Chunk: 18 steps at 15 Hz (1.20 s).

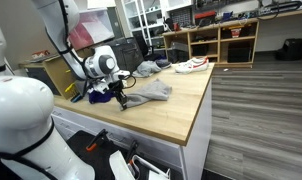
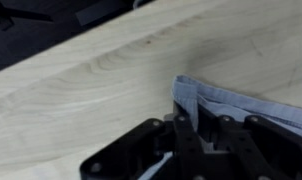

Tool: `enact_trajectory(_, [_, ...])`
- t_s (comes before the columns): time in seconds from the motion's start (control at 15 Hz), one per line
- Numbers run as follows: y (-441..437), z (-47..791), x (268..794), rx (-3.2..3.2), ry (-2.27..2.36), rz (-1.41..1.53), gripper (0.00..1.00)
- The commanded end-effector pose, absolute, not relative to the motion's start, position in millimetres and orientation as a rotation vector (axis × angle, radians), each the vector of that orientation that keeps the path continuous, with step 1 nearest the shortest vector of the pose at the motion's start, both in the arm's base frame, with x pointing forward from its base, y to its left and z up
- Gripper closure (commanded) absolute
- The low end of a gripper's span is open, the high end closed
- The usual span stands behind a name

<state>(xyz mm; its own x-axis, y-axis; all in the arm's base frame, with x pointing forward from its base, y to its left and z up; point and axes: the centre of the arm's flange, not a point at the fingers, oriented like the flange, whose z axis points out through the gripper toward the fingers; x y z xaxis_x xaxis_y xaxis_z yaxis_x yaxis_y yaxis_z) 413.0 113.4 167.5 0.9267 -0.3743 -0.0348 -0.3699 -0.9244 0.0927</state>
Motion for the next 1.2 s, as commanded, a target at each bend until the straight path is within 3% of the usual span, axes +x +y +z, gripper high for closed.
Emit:
enact_trajectory(0.0, [97,196,356,3.013,-0.525,-0.152,0.65])
enact_trajectory(0.07, [95,200,347,3.012,-0.502,-0.159,0.64])
enact_trajectory(0.27, [90,218,334,3.016,-0.470,-0.151,0.43])
enact_trajectory(0.67, [69,280,371,3.016,-0.602,0.038,0.00])
enact_trajectory(1.13, [24,289,417,2.968,-0.807,0.107,0.00])
